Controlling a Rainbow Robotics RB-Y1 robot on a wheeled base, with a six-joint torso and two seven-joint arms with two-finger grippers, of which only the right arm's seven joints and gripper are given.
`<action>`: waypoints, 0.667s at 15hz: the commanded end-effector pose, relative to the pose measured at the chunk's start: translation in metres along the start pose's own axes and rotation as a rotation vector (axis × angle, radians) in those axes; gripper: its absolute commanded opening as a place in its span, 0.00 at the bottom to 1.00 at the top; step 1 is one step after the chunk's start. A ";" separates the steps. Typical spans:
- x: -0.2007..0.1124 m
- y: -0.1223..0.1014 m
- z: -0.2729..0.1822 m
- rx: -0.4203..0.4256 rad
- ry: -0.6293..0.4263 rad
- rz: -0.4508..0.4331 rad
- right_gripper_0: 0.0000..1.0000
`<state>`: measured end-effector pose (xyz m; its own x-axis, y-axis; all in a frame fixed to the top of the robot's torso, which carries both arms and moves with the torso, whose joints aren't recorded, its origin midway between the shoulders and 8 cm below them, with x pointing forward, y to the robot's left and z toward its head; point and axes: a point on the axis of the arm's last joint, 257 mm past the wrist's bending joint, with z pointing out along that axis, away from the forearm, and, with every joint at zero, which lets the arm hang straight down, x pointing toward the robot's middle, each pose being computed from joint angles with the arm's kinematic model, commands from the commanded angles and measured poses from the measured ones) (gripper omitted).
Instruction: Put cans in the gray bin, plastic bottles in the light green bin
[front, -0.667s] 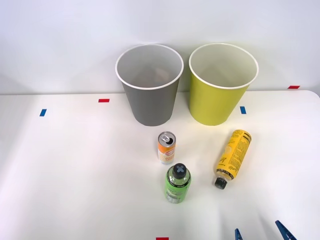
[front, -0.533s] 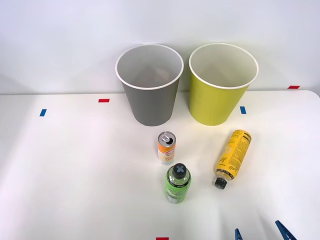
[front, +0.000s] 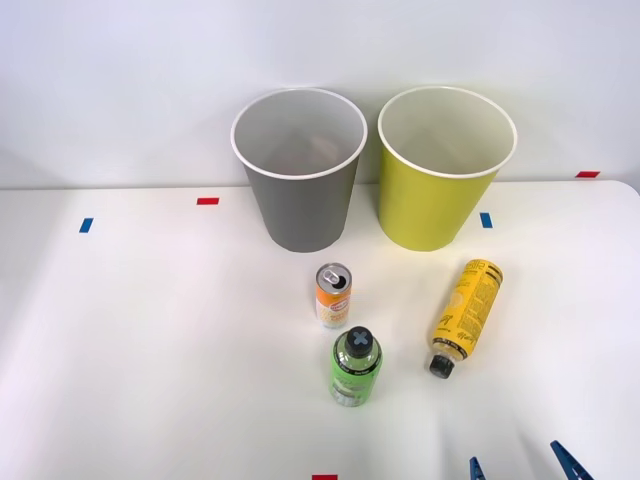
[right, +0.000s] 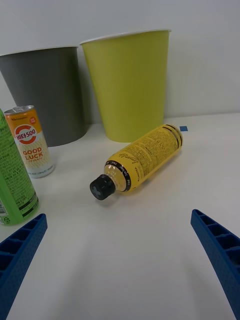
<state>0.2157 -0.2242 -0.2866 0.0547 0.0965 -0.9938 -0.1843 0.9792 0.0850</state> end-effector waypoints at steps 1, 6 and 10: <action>0.000 0.000 0.000 0.000 0.000 0.000 1.00; 0.000 0.000 0.000 0.000 0.000 0.000 1.00; 0.000 0.000 0.000 0.000 0.000 0.000 1.00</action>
<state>0.2157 -0.2242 -0.2866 0.0547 0.0965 -0.9938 -0.1843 0.9792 0.0850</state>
